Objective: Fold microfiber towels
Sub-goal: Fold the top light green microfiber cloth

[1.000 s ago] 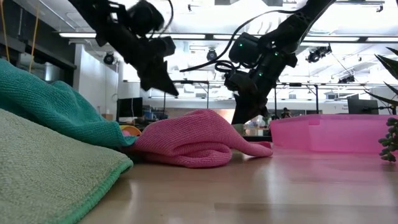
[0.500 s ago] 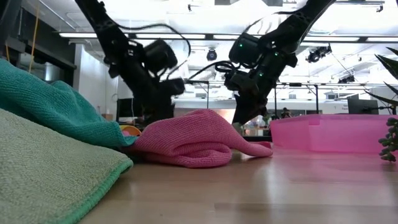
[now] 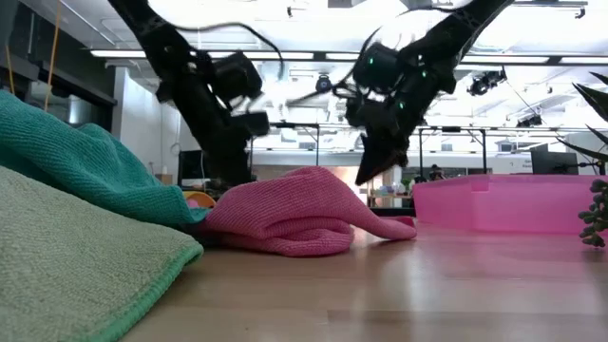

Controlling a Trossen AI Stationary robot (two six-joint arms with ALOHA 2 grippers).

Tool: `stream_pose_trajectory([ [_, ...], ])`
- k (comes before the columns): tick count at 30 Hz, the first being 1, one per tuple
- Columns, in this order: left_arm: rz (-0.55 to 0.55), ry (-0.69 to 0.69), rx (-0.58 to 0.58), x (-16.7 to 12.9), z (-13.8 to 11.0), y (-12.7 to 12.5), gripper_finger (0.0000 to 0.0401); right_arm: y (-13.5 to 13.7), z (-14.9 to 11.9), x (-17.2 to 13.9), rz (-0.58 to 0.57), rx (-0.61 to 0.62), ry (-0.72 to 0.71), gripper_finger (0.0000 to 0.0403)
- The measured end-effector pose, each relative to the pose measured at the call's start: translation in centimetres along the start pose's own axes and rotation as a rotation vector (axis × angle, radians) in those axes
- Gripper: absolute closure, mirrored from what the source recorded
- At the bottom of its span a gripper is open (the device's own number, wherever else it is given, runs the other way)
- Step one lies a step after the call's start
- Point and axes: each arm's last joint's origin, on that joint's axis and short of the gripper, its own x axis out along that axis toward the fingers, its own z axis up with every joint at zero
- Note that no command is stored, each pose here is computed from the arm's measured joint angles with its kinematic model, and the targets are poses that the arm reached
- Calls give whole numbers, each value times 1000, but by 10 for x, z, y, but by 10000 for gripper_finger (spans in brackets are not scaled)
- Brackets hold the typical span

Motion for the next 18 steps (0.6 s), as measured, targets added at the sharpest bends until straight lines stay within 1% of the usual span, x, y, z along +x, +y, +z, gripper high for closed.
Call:
stream_pose_trajectory([
  [5, 25, -68, -30, -41, 6, 6, 401, -13, 26, -30, -23, 30, -118, 403],
  [6, 27, -84, -45, -50, 7, 6, 401, -17, 31, -35, -15, 45, -129, 403],
  [8, 26, -125, -81, -67, 9, 4, 401, -25, 43, -39, 52, 78, -140, 403],
  [9, 22, -151, -100, -76, 10, 2, 401, -30, 49, -39, 101, 102, -140, 402],
  [11, 4, -230, -135, -93, 14, -5, 401, -38, 58, -33, 189, 144, -97, 400],
  [13, -27, -310, -158, -110, 18, -14, 401, -44, 70, -24, 244, 155, -59, 387],
  [15, -58, -387, -171, -124, 20, -25, 401, -46, 79, -14, 278, 136, -7, 364],
  [18, -83, -477, -204, -142, 22, -38, 401, -51, 87, 9, 292, 103, 110, 315],
])
